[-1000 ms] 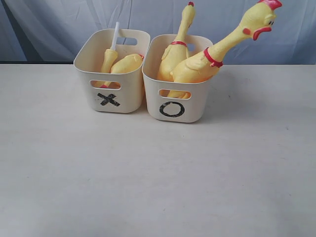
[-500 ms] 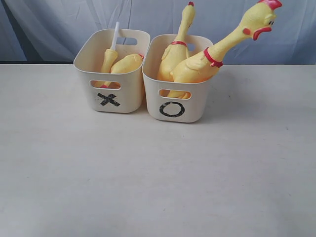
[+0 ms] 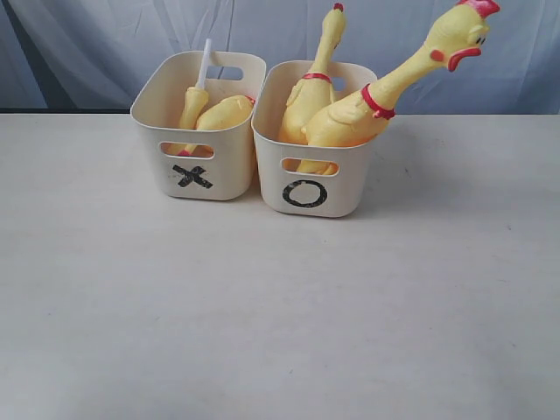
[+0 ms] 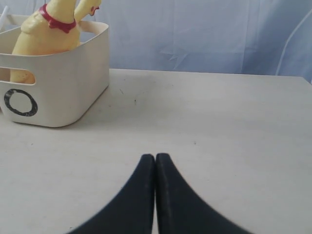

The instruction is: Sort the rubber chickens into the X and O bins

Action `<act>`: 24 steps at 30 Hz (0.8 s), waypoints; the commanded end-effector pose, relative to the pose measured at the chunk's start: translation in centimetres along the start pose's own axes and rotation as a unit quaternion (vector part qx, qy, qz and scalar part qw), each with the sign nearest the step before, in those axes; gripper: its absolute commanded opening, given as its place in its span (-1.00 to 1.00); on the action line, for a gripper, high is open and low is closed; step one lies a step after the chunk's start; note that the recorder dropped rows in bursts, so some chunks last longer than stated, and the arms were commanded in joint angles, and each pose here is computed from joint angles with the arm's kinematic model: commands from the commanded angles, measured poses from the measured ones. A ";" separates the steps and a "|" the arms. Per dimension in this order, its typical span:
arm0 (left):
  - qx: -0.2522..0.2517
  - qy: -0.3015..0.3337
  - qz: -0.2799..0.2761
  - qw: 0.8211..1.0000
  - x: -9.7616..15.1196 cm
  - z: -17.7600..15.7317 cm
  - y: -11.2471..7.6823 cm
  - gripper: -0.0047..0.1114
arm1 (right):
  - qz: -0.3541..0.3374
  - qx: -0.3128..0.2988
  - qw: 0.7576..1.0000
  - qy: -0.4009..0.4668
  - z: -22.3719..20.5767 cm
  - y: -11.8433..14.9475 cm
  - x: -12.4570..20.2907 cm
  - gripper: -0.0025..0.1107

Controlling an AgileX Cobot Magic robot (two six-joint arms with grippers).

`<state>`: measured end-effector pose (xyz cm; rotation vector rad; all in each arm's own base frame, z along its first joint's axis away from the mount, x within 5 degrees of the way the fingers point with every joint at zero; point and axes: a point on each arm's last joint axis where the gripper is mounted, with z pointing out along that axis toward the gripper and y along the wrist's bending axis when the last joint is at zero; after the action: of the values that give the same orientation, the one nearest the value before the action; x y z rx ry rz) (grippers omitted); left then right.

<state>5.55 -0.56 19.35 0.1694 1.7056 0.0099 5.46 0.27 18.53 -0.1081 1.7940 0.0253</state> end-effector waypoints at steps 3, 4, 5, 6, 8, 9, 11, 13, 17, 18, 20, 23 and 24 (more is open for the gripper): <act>-0.002 -0.003 0.000 1.000 0.1 0.0 0.0 -0.92 | -0.001 0.004 1.000 -0.005 0.0 0.0 0.0 -0.93; -0.003 -0.002 0.000 1.000 0.1 0.0 0.0 -0.92 | -0.001 0.004 1.000 -0.005 0.0 0.0 0.0 -0.93; -0.006 -0.002 0.001 1.000 0.1 0.0 0.1 -0.92 | -0.001 0.004 1.000 -0.005 0.0 0.0 0.0 -0.93; -0.006 -0.002 0.001 1.000 0.1 0.0 0.1 -0.92 | -0.001 0.003 1.000 -0.005 0.0 0.0 0.0 -0.93; -0.011 -0.002 0.000 1.000 0.1 0.0 0.1 -0.92 | -0.001 0.001 1.000 -0.005 0.0 0.0 0.0 -0.93; -0.015 -0.001 0.001 1.000 0.1 0.0 0.2 -0.92 | -0.002 -0.004 1.000 -0.005 0.0 0.0 0.0 -0.93; -0.015 -0.001 0.003 1.000 0.1 0.0 0.2 -0.92 | -0.003 -0.007 1.000 -0.005 0.0 0.1 0.0 -0.93; -0.015 -0.001 0.003 1.000 0.1 0.0 0.2 -0.92 | -0.003 -0.008 1.000 -0.005 0.0 0.1 0.0 -0.93; -0.015 -0.001 0.004 1.000 0.1 0.0 0.2 -0.92 | -0.003 -0.008 1.000 -0.005 0.0 0.1 0.0 -0.93; -0.015 -0.001 0.004 1.000 0.1 0.0 0.2 -0.92 | -0.003 -0.008 1.000 -0.005 0.0 0.1 0.0 -0.93; -0.015 -0.001 0.004 1.000 0.1 0.0 0.2 -0.92 | -0.003 -0.008 1.000 -0.005 0.0 0.1 0.0 -0.93; -0.015 -0.001 0.004 1.000 0.1 0.0 0.2 -0.92 | -0.003 -0.008 1.000 -0.005 0.0 0.1 0.0 -0.93; -0.015 -0.001 0.004 1.000 0.1 0.0 0.2 -0.92 | -0.003 -0.008 1.000 -0.005 0.0 0.1 0.0 -0.93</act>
<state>5.56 -0.40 19.35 0.1536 1.7073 0.0355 5.46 0.34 18.53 -0.1195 1.7933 0.0344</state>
